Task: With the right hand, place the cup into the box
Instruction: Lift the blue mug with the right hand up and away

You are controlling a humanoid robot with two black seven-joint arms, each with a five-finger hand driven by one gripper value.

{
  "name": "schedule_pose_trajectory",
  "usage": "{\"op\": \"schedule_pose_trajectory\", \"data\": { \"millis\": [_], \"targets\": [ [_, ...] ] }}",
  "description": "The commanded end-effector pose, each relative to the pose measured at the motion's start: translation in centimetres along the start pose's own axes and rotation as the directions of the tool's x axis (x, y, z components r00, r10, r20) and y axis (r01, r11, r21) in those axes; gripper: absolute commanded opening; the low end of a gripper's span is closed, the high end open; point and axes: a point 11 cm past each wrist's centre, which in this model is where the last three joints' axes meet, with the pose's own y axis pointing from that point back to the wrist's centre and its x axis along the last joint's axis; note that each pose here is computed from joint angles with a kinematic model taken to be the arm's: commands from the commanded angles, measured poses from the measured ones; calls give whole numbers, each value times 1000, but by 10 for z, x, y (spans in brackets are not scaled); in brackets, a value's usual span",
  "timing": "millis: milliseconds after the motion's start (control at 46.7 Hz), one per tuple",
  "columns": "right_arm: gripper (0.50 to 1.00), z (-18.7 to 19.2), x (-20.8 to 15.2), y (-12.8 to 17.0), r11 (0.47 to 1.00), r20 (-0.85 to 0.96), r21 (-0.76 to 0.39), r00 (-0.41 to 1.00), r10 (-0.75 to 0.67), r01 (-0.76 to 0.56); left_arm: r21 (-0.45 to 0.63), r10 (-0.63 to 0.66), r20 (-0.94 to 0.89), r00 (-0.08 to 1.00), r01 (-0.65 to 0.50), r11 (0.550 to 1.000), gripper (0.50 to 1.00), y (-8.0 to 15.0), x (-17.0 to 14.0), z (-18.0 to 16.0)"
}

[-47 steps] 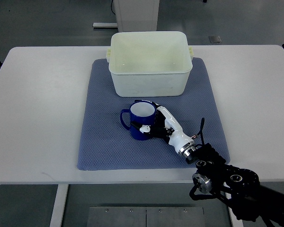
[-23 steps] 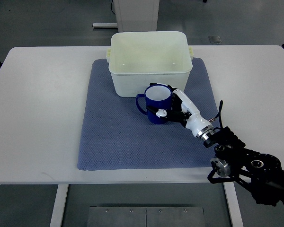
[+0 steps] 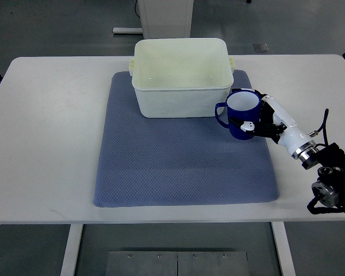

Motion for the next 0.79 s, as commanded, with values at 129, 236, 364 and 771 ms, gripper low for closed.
{"op": "schedule_pose_trajectory", "data": {
  "millis": [129,236,364,771],
  "targets": [
    [500,-13,24,15,1000,-34,-5,999,2,-2,0,2,0,1000,-2,1000,1000,0,0,0],
    [500,-23,34,18,1000,-56,5,998,6,-6,0,0,0,1000,0,1000,1000,0,0,0],
    [500,-39,45,15,1000,-62,29,998,12,-10,0,0,0,1000,0,1000,1000,0,0,0],
    [500,-98,60,-22,987,-72,155,997,41,-29,0,0,0,1000,0,1000,1000,0,0,0]
  ]
}}
